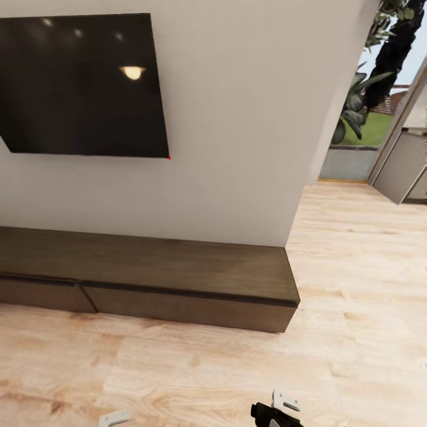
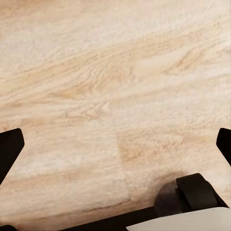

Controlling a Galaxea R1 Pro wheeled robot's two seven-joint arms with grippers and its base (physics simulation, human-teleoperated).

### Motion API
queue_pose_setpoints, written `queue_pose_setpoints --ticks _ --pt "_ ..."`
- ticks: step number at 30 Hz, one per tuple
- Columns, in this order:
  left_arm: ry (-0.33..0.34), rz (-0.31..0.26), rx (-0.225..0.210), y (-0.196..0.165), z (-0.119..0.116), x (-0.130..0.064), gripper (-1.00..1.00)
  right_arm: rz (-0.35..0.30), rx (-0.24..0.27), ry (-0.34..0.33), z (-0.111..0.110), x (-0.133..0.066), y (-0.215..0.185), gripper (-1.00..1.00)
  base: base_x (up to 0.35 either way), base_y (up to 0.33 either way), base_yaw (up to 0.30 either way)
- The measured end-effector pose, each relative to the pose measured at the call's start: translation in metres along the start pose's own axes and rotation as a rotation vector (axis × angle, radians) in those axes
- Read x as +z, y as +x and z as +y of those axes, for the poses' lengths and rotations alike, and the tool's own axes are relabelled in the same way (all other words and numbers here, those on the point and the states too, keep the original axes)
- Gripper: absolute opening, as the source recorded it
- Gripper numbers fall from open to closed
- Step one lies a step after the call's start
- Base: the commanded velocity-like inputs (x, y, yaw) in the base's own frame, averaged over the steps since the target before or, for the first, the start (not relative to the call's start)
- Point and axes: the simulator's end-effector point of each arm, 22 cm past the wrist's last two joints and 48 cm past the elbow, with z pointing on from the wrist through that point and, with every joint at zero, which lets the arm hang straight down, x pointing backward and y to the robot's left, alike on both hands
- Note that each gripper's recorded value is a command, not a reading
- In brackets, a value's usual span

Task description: Place each of the two pumpkins and all three candles from the living room inside a cabinet in the living room (use any cabinet), then make sure every cabinet is closed, and position the cauldron so it is next to a table in the living room.

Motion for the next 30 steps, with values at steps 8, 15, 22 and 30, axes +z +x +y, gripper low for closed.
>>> queue_pose_setpoints --ticks 8,15,22,30 --pt "0.000 0.000 0.000 0.0001 0.0001 0.0000 1.00 -0.004 -0.001 -0.001 0.0017 -0.0003 -0.0004 1.00 0.063 0.071 -0.255" --pt "0.001 0.000 0.000 0.0001 -0.0008 -0.0001 1.00 -0.005 -0.007 0.004 0.0007 -0.0002 0.0010 1.00 0.121 0.046 -0.132" --pt "0.000 0.001 0.000 0.0004 0.0000 0.0000 1.00 -0.010 -0.031 0.007 -0.0010 -0.0001 0.0001 1.00 0.025 0.105 -0.010" --pt "-0.001 0.001 -0.001 0.0007 0.0005 0.0000 1.00 -0.010 -0.033 0.002 0.0024 -0.0006 -0.0012 1.00 0.005 0.014 0.000"
